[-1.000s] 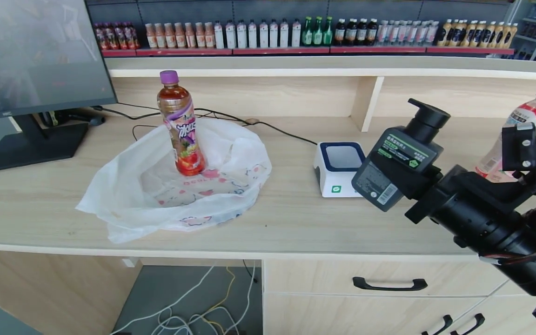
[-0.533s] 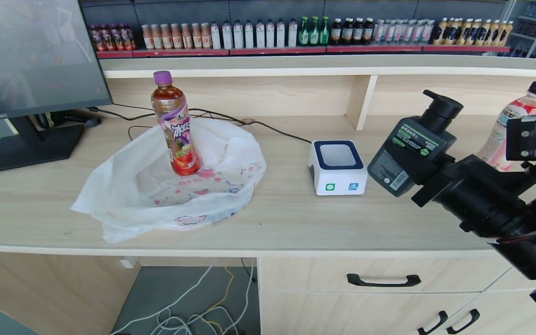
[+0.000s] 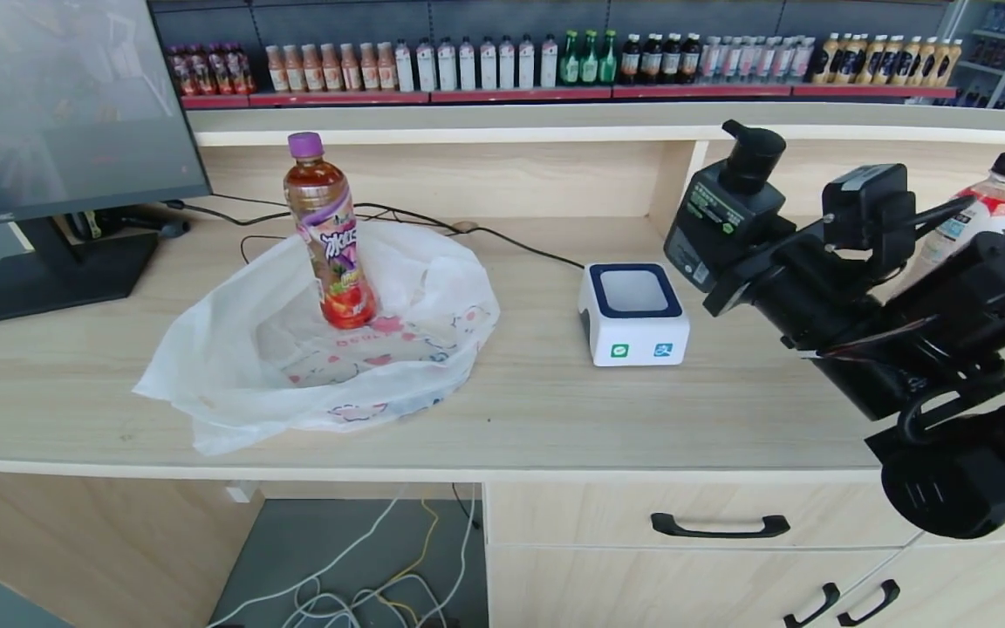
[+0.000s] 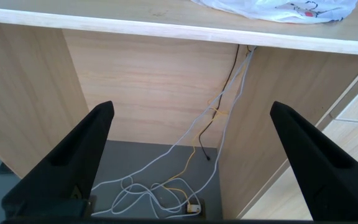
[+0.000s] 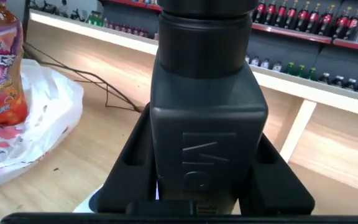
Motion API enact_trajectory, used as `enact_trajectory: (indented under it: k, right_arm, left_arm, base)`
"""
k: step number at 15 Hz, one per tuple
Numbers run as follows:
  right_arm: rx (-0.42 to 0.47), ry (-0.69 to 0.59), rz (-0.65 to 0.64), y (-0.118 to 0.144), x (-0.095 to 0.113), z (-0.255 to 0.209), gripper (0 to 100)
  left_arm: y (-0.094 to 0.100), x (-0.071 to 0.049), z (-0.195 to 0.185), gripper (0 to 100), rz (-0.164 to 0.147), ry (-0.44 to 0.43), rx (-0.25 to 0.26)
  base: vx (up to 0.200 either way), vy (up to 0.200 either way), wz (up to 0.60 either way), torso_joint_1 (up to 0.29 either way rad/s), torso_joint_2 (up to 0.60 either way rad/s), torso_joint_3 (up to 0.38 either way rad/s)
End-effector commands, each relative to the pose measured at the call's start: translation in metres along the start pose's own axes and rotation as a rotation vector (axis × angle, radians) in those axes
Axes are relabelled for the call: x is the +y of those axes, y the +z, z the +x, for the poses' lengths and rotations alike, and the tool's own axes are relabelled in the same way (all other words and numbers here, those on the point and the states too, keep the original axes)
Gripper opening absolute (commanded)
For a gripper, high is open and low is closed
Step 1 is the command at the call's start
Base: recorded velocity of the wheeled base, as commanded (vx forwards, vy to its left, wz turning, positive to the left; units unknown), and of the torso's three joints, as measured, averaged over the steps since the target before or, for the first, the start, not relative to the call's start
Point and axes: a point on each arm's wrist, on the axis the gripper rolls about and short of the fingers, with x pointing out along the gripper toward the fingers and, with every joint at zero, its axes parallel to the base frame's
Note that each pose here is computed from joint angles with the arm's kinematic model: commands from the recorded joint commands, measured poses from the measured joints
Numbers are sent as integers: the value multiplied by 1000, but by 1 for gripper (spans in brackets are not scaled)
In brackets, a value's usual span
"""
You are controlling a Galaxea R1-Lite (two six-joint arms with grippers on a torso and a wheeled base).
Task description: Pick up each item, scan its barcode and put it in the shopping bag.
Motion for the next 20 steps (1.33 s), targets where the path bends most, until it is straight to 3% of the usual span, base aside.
enact_trajectory:
  k: [1, 4, 6, 11, 20]
  right_arm:
    - [12, 21, -15, -15, 8, 9, 0]
    - [-102, 80, -188, -6, 15, 32, 0]
    - [-167, 213, -292, -12, 18, 36, 0]
    - [-158, 274, -442, -36, 15, 35, 0]
    - [-146, 317, -499, -53, -5, 29, 0]
  left_arm:
    - [0, 0, 0, 100, 0, 0, 0]
    - [0, 0, 0, 100, 0, 2, 0]
    - [0, 0, 0, 100, 0, 0, 0]
    - [0, 0, 0, 100, 0, 0, 0]
    - [0, 0, 0, 100, 0, 2, 0]
  base:
    - [0, 0, 0, 0, 0, 0]
    - [0, 0, 0, 0, 0, 0]
    - [0, 0, 0, 0, 0, 0]
    - [0, 0, 0, 0, 0, 0]
    - [0, 0, 0, 0, 0, 0]
